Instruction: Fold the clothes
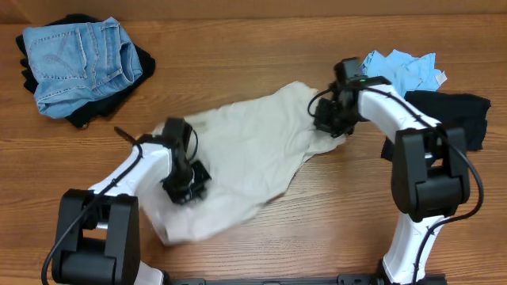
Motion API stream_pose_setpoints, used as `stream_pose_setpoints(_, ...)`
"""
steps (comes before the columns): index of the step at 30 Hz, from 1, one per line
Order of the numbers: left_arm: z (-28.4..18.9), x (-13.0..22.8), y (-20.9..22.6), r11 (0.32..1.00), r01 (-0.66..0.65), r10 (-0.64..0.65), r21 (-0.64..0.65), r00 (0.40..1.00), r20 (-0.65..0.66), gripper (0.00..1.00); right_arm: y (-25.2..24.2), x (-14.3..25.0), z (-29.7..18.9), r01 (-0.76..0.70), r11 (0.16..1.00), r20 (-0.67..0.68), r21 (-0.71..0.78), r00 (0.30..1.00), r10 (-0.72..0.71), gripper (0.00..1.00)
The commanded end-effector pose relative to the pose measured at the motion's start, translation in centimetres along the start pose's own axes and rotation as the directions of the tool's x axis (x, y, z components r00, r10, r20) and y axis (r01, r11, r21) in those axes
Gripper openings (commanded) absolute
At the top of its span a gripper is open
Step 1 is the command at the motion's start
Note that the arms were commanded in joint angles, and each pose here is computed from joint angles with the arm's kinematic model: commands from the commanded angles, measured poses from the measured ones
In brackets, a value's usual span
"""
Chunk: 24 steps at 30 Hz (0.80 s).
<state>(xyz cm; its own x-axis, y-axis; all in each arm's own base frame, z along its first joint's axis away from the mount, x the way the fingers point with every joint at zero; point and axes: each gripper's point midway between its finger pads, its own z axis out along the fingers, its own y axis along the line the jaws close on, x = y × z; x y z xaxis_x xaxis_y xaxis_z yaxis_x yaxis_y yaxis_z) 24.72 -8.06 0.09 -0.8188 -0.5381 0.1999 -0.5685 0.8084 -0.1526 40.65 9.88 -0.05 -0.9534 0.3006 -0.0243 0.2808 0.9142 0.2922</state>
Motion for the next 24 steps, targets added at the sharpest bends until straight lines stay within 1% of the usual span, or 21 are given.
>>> stream_pose_setpoints(1, -1.5, -5.7, 0.0, 0.995, -0.04, 0.058, -0.088, 0.976, 0.209, 0.04, -5.6, 0.2, 0.5, -0.121, 0.979, -0.003, 0.163, 0.992, 0.123, 0.04)
stream_pose_setpoints(4, -2.9, -8.2, -0.4, 0.992, -0.064, 0.095, -0.111, 0.946, 0.309, 0.04, -6.6, 1.4, 0.2, -0.183, 0.961, -0.031, 0.209, 0.981, 0.194, 0.04)
stream_pose_setpoints(6, -3.8, -9.2, -0.3, 0.989, -0.066, 0.107, -0.131, 0.935, 0.339, 0.04, -7.3, 2.1, 0.0, -0.232, 0.938, -0.034, 0.257, 0.968, 0.248, 0.04)
stream_pose_setpoints(9, -6.9, -10.9, 1.3, 0.976, -0.008, 0.093, -0.216, 0.918, 0.386, 0.04, -9.0, 2.8, -1.4, -0.342, 0.864, 0.035, 0.368, 0.934, 0.355, 0.04)
stream_pose_setpoints(11, -10.8, -11.9, 2.1, 0.956, 0.039, 0.094, -0.292, 0.898, 0.429, 0.04, -8.4, 2.3, -3.2, -0.351, 0.87, 0.079, 0.345, 0.935, 0.346, 0.04)
stream_pose_setpoints(12, -12.3, -12.0, 1.8, 0.952, 0.045, 0.097, -0.302, 0.893, 0.439, 0.04, -7.9, 1.9, -4.4, -0.35, 0.88, 0.104, 0.322, 0.936, 0.335, 0.04)
stream_pose_setpoints(15, -16.2, -11.8, 0.2, 0.959, 0.036, 0.101, -0.282, 0.884, 0.457, 0.04, -6.0, 0.9, -9.1, -0.325, 0.917, 0.2, 0.232, 0.938, 0.282, 0.04)
stream_pose_setpoints(16, -17.0, -11.6, -0.7, 0.967, 0.018, 0.103, -0.253, 0.884, 0.456, 0.04, -5.2, 0.7, -10.9, -0.282, 0.939, 0.226, 0.195, 0.945, 0.237, 0.04)
stream_pose_setpoints(17, -17.2, -11.3, -1.9, 0.976, -0.021, 0.119, -0.219, 0.888, 0.445, 0.04, -3.9, 0.6, -12.0, -0.207, 0.968, 0.229, 0.144, 0.958, 0.171, 0.09)
stream_pose_setpoints(18, -16.9, -10.8, -3.6, 0.98, -0.095, 0.162, -0.175, 0.891, 0.424, 0.04, -2.0, 0.7, -12.8, -0.103, 0.993, 0.212, 0.063, 0.973, 0.087, 0.17)
stream_pose_setpoints(19, -16.5, -10.2, -5.3, 0.976, -0.171, 0.211, -0.134, 0.891, 0.401, 0.04, -0.4, 1.0, -13.1, -0.022, 1.0, 0.196, -0.008, 0.98, 0.023, 0.33)
stream_pose_setpoints(20, -15.8, -9.1, -7.5, 0.963, -0.259, 0.268, -0.076, 0.888, 0.373, 0.04, 1.0, 1.2, -13.1, 0.051, 0.996, 0.178, -0.072, 0.983, -0.037, 0.44)
stream_pose_setpoints(21, -15.1, -8.2, -9.2, 0.95, -0.31, 0.304, -0.042, 0.883, 0.358, 0.06, 1.5, 1.3, -12.9, 0.085, 0.992, 0.169, -0.097, 0.983, -0.067, 0.48)
stream_pose_setpoints(22, -14.2, -7.6, -10.5, 0.939, -0.343, 0.334, -0.038, 0.875, 0.351, 0.07, 1.6, 1.3, -12.5, 0.088, 0.99, 0.158, -0.109, 0.985, -0.07, 0.53)
stream_pose_setpoints(23, -13.3, -7.2, -11.2, 0.93, -0.363, 0.358, -0.048, 0.872, 0.335, 0.09, 1.7, 1.3, -12.2, 0.087, 0.99, 0.149, -0.114, 0.986, -0.069, 0.52)
stream_pose_setpoints(24, -11.9, -6.8, -11.8, 0.925, -0.376, 0.376, -0.059, 0.874, 0.308, 0.1, 1.9, 1.5, -11.7, 0.085, 0.988, 0.128, -0.13, 0.989, -0.068, 0.46)
